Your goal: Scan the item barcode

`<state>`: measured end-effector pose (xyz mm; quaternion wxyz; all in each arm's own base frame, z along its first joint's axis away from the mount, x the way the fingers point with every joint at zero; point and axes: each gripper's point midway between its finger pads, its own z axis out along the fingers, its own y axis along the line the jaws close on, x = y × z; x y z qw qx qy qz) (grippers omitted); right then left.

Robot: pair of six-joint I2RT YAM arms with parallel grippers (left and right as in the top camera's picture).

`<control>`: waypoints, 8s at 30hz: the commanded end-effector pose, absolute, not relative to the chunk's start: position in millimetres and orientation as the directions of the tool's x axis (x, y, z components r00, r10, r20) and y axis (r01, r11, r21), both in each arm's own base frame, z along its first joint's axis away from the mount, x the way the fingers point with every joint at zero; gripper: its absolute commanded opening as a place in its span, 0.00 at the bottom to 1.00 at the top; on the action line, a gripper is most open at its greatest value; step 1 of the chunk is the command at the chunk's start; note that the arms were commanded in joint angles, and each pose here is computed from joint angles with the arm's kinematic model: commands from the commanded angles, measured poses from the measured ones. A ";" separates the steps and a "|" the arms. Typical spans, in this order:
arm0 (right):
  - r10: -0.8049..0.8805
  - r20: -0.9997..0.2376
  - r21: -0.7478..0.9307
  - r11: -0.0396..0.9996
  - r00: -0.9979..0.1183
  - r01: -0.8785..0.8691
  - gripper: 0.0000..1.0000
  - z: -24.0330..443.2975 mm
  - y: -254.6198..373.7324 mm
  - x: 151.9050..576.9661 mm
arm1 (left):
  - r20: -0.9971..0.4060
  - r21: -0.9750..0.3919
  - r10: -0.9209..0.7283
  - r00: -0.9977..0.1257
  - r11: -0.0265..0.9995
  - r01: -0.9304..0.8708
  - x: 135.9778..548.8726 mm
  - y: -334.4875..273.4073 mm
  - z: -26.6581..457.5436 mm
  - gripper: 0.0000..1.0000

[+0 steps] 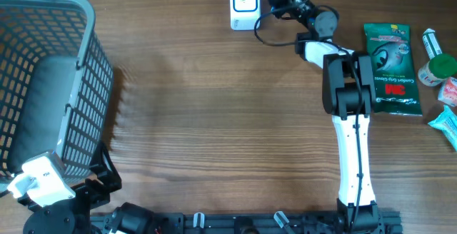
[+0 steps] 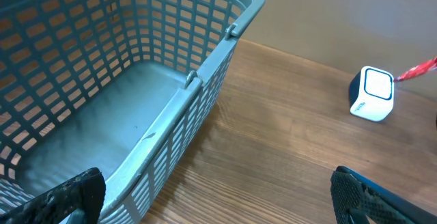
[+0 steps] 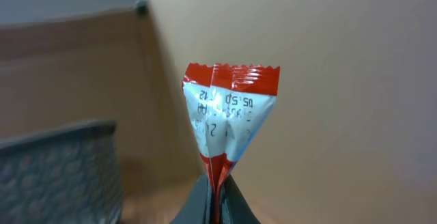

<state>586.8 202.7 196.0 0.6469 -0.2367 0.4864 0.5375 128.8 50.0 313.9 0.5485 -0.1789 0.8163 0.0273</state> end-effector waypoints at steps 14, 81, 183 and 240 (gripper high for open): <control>-0.086 -0.943 0.329 -0.113 -0.321 -0.938 0.04 228.4 225.8 483.8 | -0.907 -0.152 -0.263 -0.329 0.933 -0.326 128.7 51.0 313.9 1.00; 0.065 -0.978 0.155 0.866 -0.200 -0.475 1.00 533.6 55.0 249.2 | -0.907 -0.152 -0.263 -0.329 0.933 -0.326 128.7 51.0 313.9 1.00; 0.078 -0.997 0.077 0.990 0.004 -0.116 1.00 177.9 17.1 245.6 | -0.983 -0.142 -0.158 0.090 0.976 0.167 226.9 -31.4 248.9 1.00; 0.078 -0.997 0.077 0.990 0.004 -0.116 1.00 177.9 17.1 245.6 | -0.985 -0.156 -0.157 -0.072 0.988 -0.015 246.0 4.1 156.8 1.00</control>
